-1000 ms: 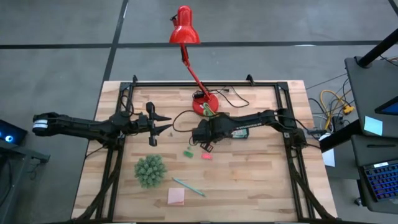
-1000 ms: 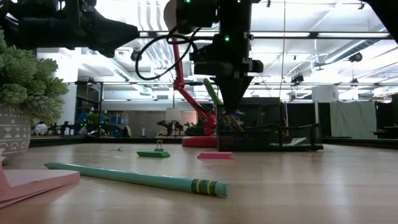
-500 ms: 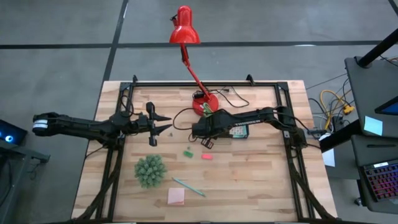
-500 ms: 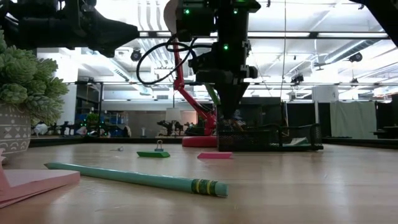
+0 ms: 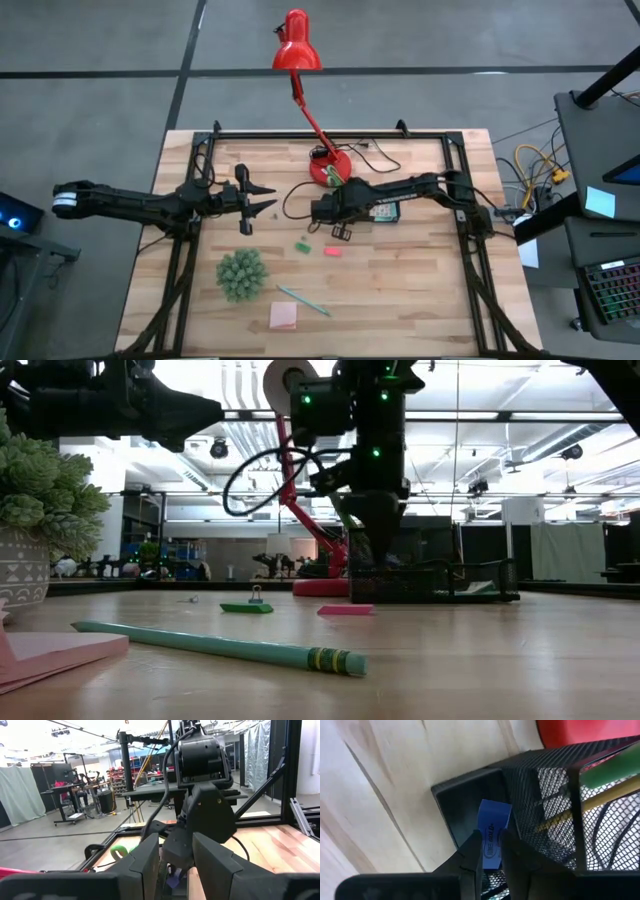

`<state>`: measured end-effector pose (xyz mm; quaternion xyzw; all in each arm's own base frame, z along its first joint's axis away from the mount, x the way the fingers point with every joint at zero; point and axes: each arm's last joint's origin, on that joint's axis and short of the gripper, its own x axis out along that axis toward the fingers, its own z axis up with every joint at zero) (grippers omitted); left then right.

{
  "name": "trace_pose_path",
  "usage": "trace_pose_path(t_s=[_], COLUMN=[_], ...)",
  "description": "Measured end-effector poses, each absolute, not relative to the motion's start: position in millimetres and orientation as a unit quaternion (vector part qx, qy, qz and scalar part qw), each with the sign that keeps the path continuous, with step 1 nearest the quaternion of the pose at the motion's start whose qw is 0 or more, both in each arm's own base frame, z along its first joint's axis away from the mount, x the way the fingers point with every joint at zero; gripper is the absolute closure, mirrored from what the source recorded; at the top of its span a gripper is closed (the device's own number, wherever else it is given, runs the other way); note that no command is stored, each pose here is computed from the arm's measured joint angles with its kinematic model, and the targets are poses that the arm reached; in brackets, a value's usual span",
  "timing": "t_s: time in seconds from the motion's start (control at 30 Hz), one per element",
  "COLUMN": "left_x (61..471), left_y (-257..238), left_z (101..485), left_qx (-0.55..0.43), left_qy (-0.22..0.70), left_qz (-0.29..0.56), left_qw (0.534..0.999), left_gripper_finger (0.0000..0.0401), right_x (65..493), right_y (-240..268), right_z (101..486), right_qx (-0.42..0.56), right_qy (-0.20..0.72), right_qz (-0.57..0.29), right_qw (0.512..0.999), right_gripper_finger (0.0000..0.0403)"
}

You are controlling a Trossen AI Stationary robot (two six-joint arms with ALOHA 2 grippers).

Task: Pick and place office supplies into organizer
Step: Put the blue eraser into the front left compartment of the desk organizer

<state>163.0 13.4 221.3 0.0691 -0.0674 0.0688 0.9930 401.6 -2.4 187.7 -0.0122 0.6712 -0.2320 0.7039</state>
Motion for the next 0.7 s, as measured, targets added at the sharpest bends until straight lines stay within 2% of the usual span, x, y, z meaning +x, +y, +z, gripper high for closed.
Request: trace_pose_path(t_s=[0.7], left_x=[163.0], left_y=[13.4], left_z=[221.1], left_qx=[0.069], left_qy=[-0.067], left_qz=[0.069], left_qw=[0.993], left_gripper_finger=[0.0294], right_x=[404.3], right_y=[-5.4], right_z=[183.9], right_qx=[-0.11], right_qy=[0.683], right_qz=[-0.149], right_qw=[0.707], right_gripper_finger=[0.0351])
